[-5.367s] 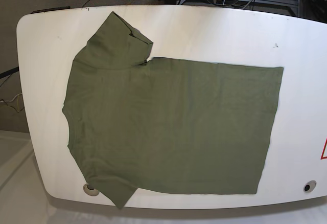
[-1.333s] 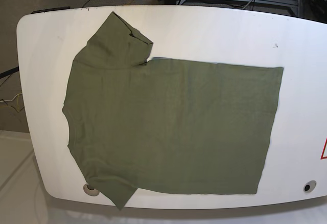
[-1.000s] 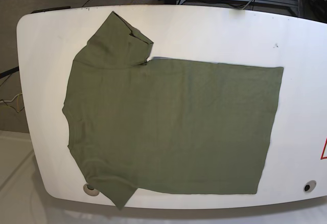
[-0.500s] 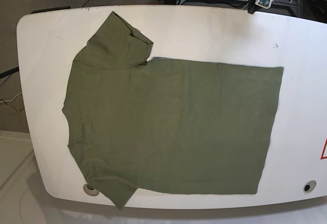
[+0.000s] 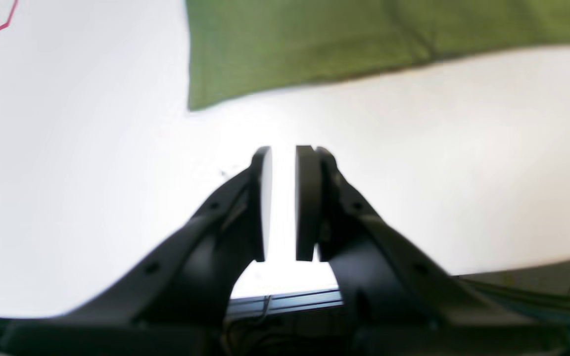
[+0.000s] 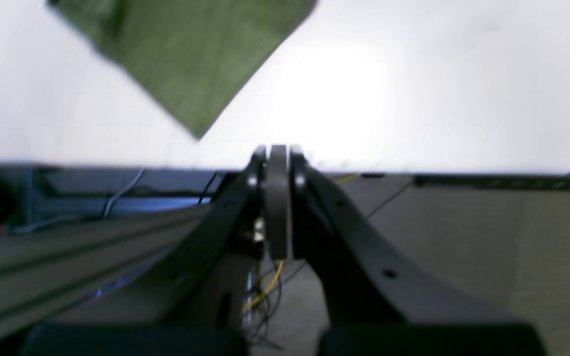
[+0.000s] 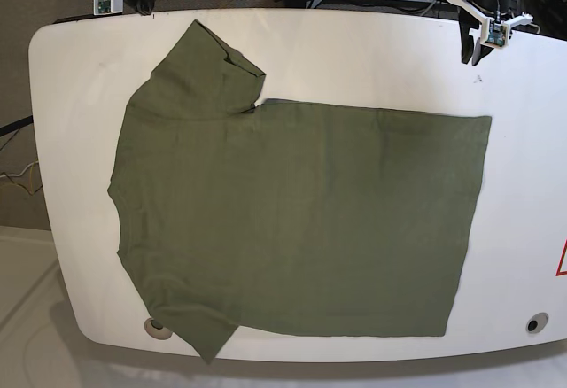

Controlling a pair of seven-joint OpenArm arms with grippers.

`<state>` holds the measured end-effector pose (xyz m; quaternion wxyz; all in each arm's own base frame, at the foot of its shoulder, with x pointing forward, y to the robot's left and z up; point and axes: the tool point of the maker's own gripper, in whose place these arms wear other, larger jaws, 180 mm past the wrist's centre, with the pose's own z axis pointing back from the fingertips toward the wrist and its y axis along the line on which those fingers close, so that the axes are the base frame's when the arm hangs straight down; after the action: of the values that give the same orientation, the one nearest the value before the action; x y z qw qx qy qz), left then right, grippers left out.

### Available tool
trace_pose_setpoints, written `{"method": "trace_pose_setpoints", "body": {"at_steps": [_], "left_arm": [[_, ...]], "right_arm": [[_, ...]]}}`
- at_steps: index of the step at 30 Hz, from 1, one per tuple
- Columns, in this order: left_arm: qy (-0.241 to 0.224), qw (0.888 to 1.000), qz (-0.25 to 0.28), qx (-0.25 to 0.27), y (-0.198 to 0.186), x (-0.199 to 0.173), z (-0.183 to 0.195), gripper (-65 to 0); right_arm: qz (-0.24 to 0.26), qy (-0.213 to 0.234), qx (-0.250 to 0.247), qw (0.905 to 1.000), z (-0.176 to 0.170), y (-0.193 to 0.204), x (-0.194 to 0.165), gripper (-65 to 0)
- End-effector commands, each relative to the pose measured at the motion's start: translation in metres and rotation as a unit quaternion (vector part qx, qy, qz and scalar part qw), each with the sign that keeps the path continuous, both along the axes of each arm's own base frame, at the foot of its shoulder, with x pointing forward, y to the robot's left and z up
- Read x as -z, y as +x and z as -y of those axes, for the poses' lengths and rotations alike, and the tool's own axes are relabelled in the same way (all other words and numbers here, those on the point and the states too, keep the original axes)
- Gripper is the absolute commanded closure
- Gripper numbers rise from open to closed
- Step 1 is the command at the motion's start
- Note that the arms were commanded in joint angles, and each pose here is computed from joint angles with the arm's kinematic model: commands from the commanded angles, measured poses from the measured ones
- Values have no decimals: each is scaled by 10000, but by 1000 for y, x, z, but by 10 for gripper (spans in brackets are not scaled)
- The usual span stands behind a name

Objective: Fold the T-shirt properly
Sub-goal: 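Lower both grippers toward the shirt's collar-side corners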

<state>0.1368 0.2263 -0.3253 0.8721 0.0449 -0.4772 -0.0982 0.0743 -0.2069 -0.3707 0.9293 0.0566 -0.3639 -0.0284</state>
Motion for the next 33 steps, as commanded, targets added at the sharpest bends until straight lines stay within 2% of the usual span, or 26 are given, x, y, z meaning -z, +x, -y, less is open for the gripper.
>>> {"method": "trace_pose_setpoints", "body": {"at_steps": [1, 7, 10, 16, 20, 24, 33], "left_arm": [[-128, 9996, 157, -196, 2, -6, -9, -55], [-184, 9988, 370, -260, 10, -13, -12, -47], [-182, 9985, 460, -243, 12, -15, -12, -64], [-227, 9960, 842, -186, 27, -27, -11, -194], [-280, 9941, 1032, -200, 35, -32, -13, -247], [-562, 9927, 1066, 16, 41, -33, -4, -280], [-794, 9911, 1019, 317, 45, -31, 9, -260]], "right_arm": [[439, 189, 114, 9988, 0, 17, -12, 0], [870, 214, 317, 9955, 7, 42, -23, -3], [987, 147, 411, 9942, 14, 53, -28, -39], [1047, 66, 712, 9919, 32, 73, -31, -173], [1005, 116, 861, 9911, 37, 85, -27, -214], [963, 368, 1042, 9892, 38, 105, -21, -217], [462, 611, 998, 9921, 32, 107, -7, -201]]}}
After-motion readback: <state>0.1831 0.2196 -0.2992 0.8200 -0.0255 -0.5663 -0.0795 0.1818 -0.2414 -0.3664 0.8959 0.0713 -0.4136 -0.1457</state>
